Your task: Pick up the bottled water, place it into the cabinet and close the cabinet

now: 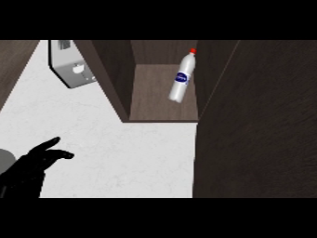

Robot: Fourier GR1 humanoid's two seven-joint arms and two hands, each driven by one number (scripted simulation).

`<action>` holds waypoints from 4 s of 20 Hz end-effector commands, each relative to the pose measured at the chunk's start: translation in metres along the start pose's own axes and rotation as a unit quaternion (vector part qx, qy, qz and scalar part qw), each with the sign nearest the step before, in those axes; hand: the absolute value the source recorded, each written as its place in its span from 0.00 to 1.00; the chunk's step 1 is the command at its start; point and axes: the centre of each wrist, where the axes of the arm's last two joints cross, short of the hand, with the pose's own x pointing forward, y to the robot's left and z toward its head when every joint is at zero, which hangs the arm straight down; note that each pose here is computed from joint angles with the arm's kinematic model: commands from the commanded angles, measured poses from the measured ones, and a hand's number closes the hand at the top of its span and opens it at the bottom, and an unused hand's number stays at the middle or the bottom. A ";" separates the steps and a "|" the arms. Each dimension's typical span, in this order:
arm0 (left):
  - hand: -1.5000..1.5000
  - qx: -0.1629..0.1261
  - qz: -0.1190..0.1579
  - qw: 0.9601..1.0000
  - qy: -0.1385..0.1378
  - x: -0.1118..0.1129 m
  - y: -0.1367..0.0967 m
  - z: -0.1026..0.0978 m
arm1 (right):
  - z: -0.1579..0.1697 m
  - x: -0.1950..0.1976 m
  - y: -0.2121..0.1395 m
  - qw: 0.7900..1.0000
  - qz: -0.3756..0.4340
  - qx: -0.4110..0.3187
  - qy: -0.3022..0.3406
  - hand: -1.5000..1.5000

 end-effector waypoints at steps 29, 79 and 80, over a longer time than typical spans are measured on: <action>0.00 0.022 -0.029 0.999 0.012 0.070 0.089 0.031 | -0.109 0.016 0.052 0.977 0.063 0.199 0.034 1.00; 0.00 0.038 -0.018 0.999 -0.006 0.126 0.157 0.131 | -0.393 -0.053 0.017 0.958 -0.116 0.191 0.182 1.00; 0.00 0.036 -0.024 0.999 -0.012 0.137 0.148 0.111 | -0.396 -0.042 0.000 0.960 -0.126 0.179 0.177 1.00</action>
